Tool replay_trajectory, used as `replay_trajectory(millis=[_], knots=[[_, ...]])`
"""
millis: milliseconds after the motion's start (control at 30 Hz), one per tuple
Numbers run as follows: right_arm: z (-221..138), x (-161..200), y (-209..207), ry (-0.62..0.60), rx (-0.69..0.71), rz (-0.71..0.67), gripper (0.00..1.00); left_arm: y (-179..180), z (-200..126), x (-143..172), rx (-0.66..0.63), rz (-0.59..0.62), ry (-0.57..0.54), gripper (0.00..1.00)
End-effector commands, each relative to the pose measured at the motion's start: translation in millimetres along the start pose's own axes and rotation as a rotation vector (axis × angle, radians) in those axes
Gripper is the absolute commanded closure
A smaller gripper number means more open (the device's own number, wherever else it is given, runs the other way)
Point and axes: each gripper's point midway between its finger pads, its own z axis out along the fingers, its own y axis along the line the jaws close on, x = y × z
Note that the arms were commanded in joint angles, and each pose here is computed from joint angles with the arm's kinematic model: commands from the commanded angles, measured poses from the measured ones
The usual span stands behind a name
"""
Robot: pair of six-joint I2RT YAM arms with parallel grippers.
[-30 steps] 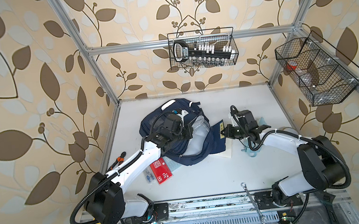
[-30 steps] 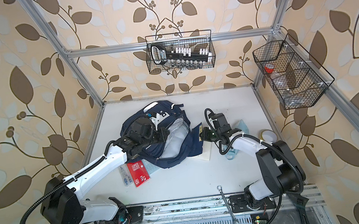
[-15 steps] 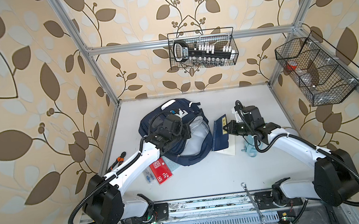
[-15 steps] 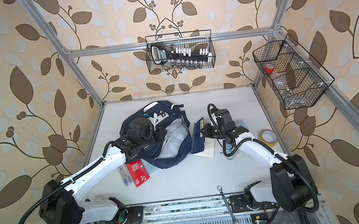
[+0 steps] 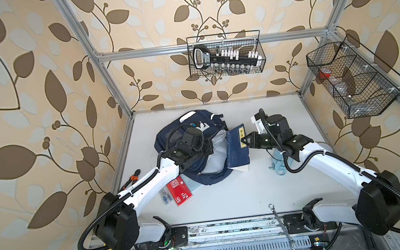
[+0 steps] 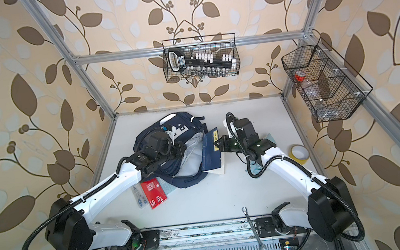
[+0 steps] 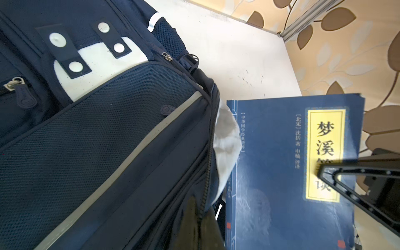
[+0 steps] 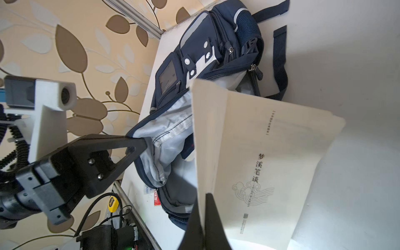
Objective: Pack books, pencil case, and school supplies into a backpack
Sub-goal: Pick up the book from the center of the table, then place the book in the student bag.
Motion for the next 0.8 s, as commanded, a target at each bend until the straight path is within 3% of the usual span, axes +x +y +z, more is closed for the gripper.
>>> replay_trajectory(millis=[0,333,600,633,767], knots=[[-1,-6,24,-0.016,-0.097,0.004,1.0,-8,-5,-32,0.031,-0.018,-0.116,1.0],[54,45,-32,0.108,-0.066,0.12,1.0,-29,-16,-39,0.136,-0.059,-0.137,1.0],[82,60,-68,0.159,0.04,0.156,1.0,-30,-16,-36,0.148,-0.064,-0.127,1.0],[86,62,-71,0.17,0.048,0.158,0.96,-30,-15,-34,0.15,-0.066,-0.12,1.0],[86,67,-82,0.188,0.109,0.14,0.59,-30,-12,-30,0.161,-0.073,-0.105,1.0]])
